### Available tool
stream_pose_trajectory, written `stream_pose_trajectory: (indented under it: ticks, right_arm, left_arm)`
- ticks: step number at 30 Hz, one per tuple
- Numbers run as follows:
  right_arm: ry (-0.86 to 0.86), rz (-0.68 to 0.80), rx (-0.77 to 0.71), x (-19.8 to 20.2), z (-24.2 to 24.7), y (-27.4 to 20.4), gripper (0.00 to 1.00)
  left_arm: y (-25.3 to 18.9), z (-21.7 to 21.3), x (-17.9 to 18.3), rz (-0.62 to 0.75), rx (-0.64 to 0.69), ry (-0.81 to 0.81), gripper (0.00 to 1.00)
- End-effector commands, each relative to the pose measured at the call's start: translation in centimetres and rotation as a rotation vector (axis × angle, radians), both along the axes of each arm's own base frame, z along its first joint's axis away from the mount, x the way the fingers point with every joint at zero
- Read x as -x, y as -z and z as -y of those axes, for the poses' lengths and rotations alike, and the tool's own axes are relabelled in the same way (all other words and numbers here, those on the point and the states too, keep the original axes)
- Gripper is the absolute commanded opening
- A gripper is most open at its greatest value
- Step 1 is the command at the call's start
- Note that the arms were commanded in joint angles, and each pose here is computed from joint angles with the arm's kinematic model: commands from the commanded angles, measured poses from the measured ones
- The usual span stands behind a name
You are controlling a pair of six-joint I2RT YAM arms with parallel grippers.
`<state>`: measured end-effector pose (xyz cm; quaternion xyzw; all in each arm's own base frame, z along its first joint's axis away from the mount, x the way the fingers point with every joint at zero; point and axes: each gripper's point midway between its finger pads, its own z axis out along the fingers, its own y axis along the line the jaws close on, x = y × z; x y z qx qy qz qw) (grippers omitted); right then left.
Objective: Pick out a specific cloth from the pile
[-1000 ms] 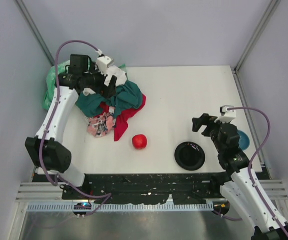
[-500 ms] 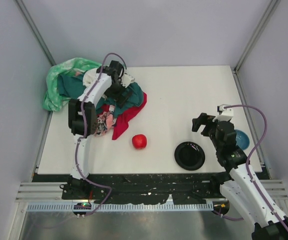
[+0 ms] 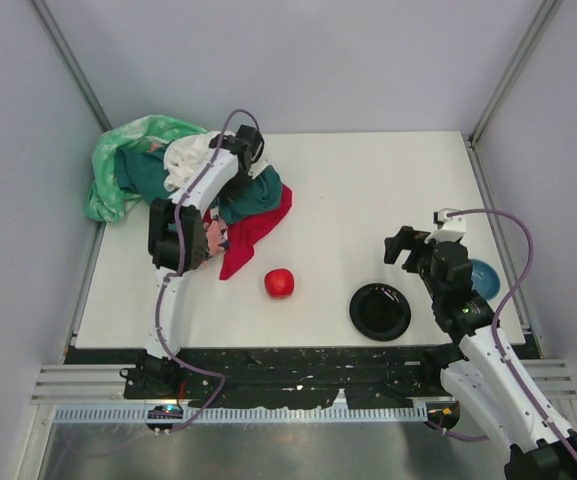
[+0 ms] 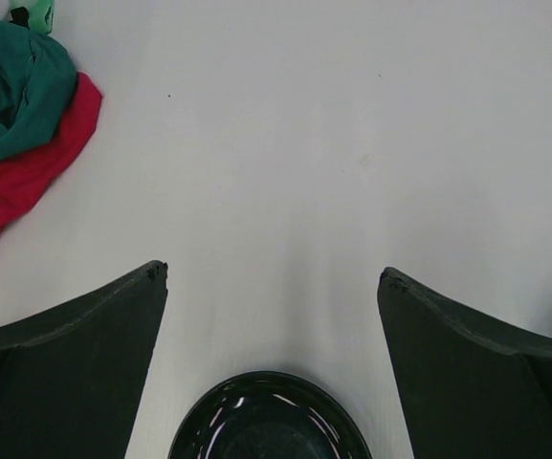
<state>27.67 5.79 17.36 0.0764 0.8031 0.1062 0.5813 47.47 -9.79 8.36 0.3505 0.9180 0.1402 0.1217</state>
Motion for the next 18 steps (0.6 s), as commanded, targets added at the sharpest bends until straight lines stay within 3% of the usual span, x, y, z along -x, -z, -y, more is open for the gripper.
stream_pose_trajectory:
  ticks: [1, 3, 6, 10, 15, 18]
  right_arm:
    - [-0.016, 0.088, -0.007, -0.4, -0.2, -2.3, 0.95]
    - [-0.044, 0.114, -0.024, -0.5, -0.8, -2.7, 0.95]
    - [-0.131, 0.2, -0.078, -0.9, -2.6, -4.2, 0.95]
    - [-0.28, 0.254, -0.136, -1.0, -5.5, -5.6, 0.95]
    - [-0.43, 0.178, -0.137, -2.9, -9.4, -5.9, 0.95]
    - [-0.527, 0.145, -0.123, -3.5, -13.2, -6.0, 0.95]
  left_arm:
    - [-6.9, -7.2, -2.4, 0.28, -0.495, -0.193, 0.0]
    - [-11.3, -8.1, -2.8, 0.42, -0.502, -0.27, 0.0]
    - [-17.6, -7.9, -2.3, 0.598, -0.309, -0.354, 0.0]
    - [-26.1, -10.6, -1.4, 0.873, -0.317, -0.451, 0.0]
    - [-31.9, -14.4, -0.6, 1.01, -0.301, -0.567, 0.0]
    - [-31.7, -16.5, -0.6, 0.998, -0.297, -0.595, 0.0]
